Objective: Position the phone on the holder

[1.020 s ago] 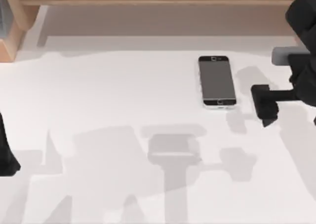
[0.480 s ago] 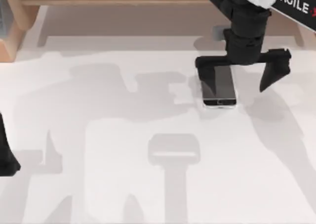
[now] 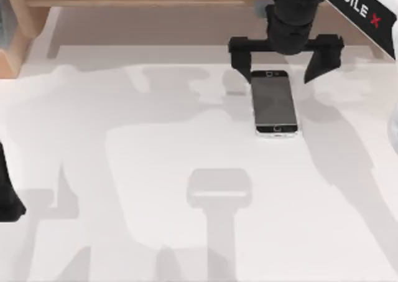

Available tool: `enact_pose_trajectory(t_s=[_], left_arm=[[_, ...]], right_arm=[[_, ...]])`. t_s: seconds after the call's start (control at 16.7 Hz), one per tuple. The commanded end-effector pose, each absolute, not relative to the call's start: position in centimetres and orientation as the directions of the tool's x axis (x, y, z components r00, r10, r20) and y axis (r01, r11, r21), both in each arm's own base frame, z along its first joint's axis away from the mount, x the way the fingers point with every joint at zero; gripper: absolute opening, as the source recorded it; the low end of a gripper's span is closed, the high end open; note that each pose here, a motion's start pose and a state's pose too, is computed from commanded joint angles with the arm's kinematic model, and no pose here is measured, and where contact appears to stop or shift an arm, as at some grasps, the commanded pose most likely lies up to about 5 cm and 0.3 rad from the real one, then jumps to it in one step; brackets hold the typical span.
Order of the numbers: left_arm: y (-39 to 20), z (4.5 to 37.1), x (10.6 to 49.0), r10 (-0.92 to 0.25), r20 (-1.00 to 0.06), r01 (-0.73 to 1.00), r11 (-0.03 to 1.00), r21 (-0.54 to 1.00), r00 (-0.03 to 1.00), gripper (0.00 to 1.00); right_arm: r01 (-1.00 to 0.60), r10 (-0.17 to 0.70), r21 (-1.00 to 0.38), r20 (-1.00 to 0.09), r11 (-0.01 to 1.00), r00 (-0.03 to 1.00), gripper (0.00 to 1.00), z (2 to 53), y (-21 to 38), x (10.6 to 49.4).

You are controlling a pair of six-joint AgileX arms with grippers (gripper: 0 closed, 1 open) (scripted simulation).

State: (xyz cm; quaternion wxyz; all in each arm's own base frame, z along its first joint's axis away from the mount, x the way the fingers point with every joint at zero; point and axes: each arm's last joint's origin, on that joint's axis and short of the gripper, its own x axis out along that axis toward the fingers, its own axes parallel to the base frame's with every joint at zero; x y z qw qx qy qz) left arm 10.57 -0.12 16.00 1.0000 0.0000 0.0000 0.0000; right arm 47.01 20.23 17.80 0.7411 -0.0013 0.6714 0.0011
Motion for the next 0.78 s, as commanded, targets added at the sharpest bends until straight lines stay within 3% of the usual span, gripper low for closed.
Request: enact_pose_trajectory(t_s=[0.48, 0.78], left_arm=[[-0.1, 16.0, 10.6, 0.0, 0.0, 0.0, 1.0, 0.0, 1.0, 1.0], [-0.1, 16.0, 10.6, 0.0, 0.0, 0.0, 1.0, 0.0, 1.0, 1.0]], right_arm=[[-0.003, -0.001, -0.001, -0.995, 1.0, 0.097, 1.0, 17.7, 20.6, 46.7], [-0.005, 0.0, -0.001, -0.995, 1.0, 0.097, 1.0, 14.1, 21.4, 46.8]])
